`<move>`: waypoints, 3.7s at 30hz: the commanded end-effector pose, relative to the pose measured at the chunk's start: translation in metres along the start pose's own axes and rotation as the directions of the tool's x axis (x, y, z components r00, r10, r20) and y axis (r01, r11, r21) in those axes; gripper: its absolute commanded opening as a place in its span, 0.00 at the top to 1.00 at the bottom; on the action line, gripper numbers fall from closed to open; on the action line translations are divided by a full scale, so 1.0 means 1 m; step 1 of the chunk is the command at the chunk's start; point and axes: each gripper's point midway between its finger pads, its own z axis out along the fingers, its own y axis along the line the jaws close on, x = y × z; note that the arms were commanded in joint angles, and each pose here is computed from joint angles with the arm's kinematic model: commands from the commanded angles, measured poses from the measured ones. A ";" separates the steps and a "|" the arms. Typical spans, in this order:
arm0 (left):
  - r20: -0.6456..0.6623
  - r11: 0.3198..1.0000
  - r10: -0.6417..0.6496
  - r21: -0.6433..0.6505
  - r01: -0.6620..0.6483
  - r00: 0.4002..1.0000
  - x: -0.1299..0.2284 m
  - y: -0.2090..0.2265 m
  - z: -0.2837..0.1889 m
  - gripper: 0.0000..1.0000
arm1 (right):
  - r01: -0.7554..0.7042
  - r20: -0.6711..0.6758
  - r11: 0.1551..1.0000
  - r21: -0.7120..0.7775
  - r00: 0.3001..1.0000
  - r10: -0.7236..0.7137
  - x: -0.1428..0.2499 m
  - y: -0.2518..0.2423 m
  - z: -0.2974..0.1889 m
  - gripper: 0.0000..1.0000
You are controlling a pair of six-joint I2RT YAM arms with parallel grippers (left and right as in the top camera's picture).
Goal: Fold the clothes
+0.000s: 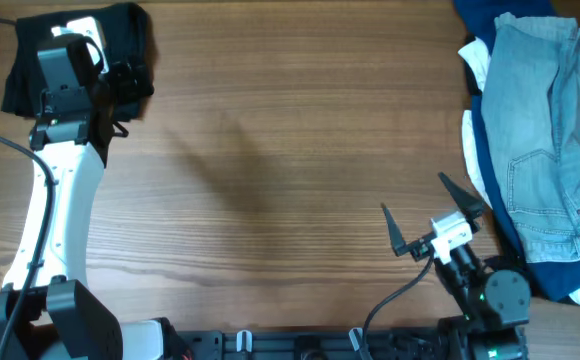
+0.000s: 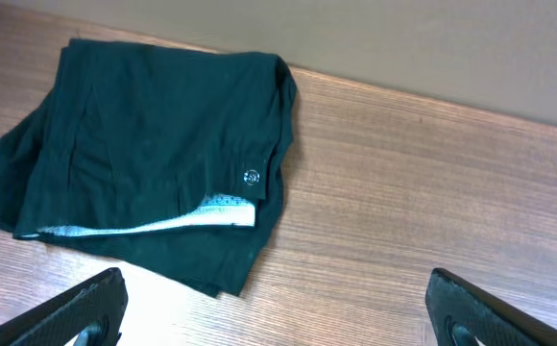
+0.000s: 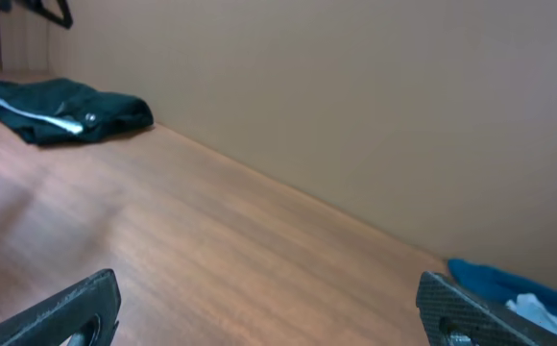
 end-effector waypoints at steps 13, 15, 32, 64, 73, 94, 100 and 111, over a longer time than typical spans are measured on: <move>-0.004 1.000 -0.009 0.011 0.010 1.000 0.002 -0.002 0.001 0.00 | -0.122 -0.030 0.976 0.178 0.991 0.129 0.032 -0.030 -0.004 0.00; -0.004 1.000 -0.009 0.011 0.010 1.000 0.002 -0.002 0.001 0.00 | -0.122 -0.030 0.976 0.178 0.991 0.129 0.032 -0.030 -0.004 0.00; -0.010 1.000 -0.009 0.010 0.009 1.000 0.004 -0.002 0.000 0.00 | -0.123 -0.033 0.976 0.178 0.991 0.130 0.033 -0.030 -0.004 0.00; 0.549 0.963 -0.240 0.236 0.126 0.801 0.134 0.008 -0.167 0.00 | -0.123 -0.033 0.976 0.178 0.991 0.130 0.033 -0.030 -0.004 0.00; 0.575 0.953 -0.276 0.269 0.140 0.771 0.138 0.008 -0.170 0.00 | -0.123 -0.033 0.976 0.178 0.991 0.130 0.033 -0.030 -0.004 0.00; 0.480 0.949 -0.284 0.264 0.172 0.830 0.172 0.007 -0.139 0.00 | -0.123 -0.033 0.976 0.178 0.991 0.130 0.033 -0.030 -0.004 0.00; 0.481 0.949 -0.284 0.264 0.172 0.830 0.172 0.007 -0.139 0.00 | -0.123 -0.033 0.976 0.178 0.991 0.130 0.033 -0.030 -0.004 0.00; 0.481 0.949 -0.284 0.264 0.172 0.829 0.171 0.007 -0.139 0.00 | -0.123 -0.033 0.976 0.178 0.991 0.130 0.033 -0.030 -0.004 0.00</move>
